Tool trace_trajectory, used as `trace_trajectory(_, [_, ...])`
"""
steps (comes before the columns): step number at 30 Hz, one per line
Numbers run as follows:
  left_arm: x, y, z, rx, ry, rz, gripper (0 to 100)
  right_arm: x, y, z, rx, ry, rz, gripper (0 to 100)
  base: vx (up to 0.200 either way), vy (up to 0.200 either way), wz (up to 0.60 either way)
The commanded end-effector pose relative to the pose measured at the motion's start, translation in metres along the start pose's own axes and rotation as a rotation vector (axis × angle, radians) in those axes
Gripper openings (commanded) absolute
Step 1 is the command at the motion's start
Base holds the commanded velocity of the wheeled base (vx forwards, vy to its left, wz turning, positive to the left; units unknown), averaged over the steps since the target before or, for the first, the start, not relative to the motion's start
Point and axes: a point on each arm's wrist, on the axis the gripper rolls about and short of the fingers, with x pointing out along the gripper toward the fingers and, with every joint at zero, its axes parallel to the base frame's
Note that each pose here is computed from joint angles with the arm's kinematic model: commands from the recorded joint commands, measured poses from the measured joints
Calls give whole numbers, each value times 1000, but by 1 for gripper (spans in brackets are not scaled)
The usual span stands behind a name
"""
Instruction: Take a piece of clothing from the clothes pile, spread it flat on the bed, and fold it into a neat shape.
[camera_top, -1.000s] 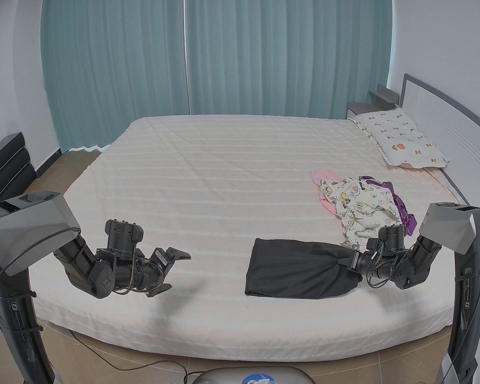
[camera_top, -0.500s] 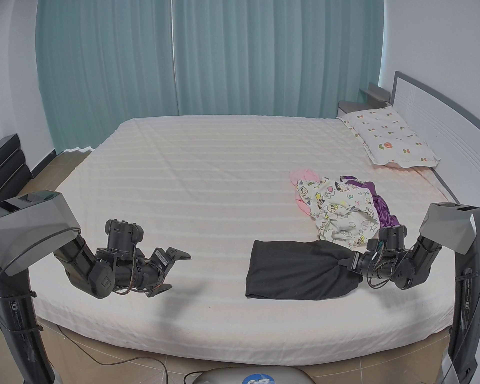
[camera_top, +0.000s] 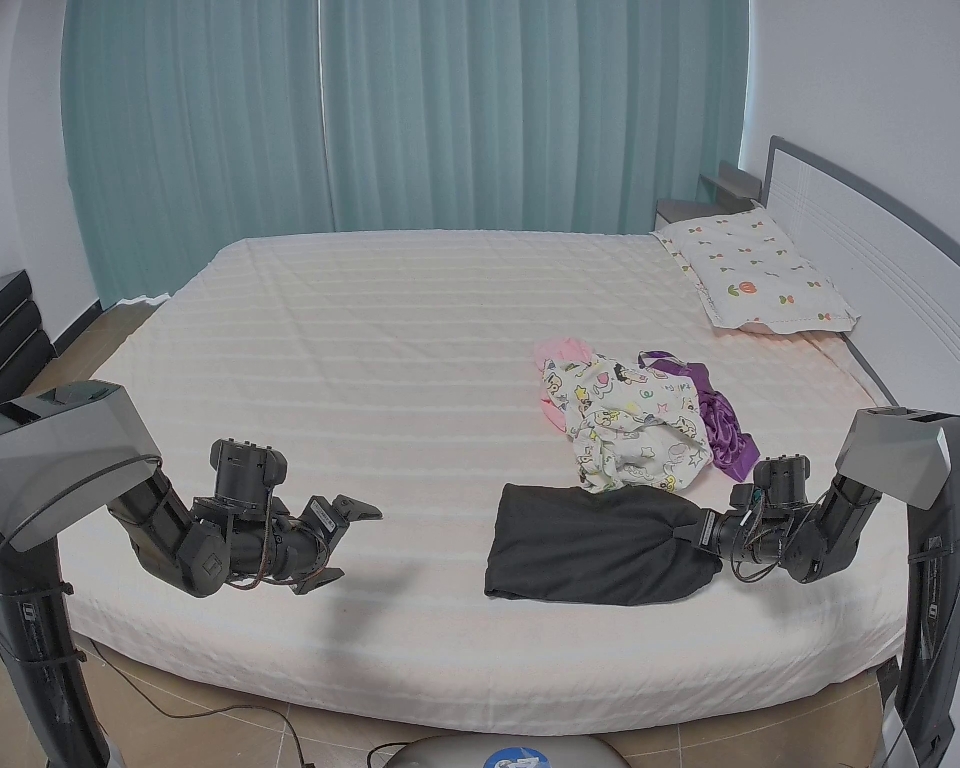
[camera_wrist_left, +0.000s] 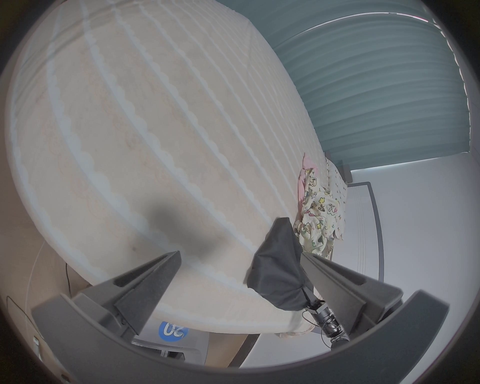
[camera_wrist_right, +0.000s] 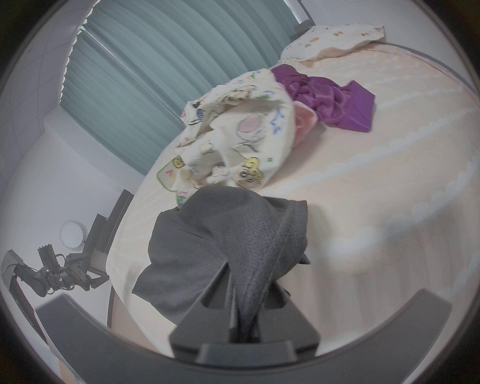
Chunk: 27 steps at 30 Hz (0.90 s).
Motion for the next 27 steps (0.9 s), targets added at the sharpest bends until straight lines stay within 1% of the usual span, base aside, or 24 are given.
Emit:
trace_trajectory(1, [1, 1, 0, -1, 1, 2, 100, 0, 1, -1, 6, 10, 1, 100, 0, 0, 0])
trace_trajectory(7, [1, 1, 0, 0, 0, 3, 100, -8, 4, 6, 14, -21, 12, 100, 0, 0, 0])
trace_trajectory(11, [1, 1, 0, 0, 1, 2, 100, -19, -2, 5, 43, -19, -4, 100, 0, 0, 0])
trace_trajectory(14, [1, 1, -1, 1, 1, 4, 100, -28, -3, -6, 58, 17, -17, 100, 0, 0, 0])
trace_trajectory(16, [1, 1, -1, 2, 3, 4, 100, -34, -5, -22, 61, 71, -21, 100, 0, 0, 0])
trace_trajectory(17, [1, 1, -1, 2, 3, 4, 100, -36, -5, -26, 59, 83, -15, 100, 0, 0, 0])
trace_trajectory(19, [2, 0, -1, 2, 2, 2, 100, -38, -5, -29, 59, 89, -4, 100, 0, 0, 0])
trace_trajectory(20, [2, 0, -1, 2, 2, 2, 100, -42, -4, -34, 50, 80, 20, 100, 0, 0, 0])
trace_trajectory(22, [2, 0, -1, 2, 2, 2, 100, -44, -3, -38, 42, 74, 27, 100, 0, 0, 0])
trace_trajectory(24, [2, 0, -1, 5, 2, 2, 100, -43, 2, -44, 9, 76, 39, 100, 0, 0, 0])
trace_trajectory(27, [2, 0, -1, 2, 2, 2, 100, -41, 9, -51, -11, 96, 52, 100, 0, 0, 0])
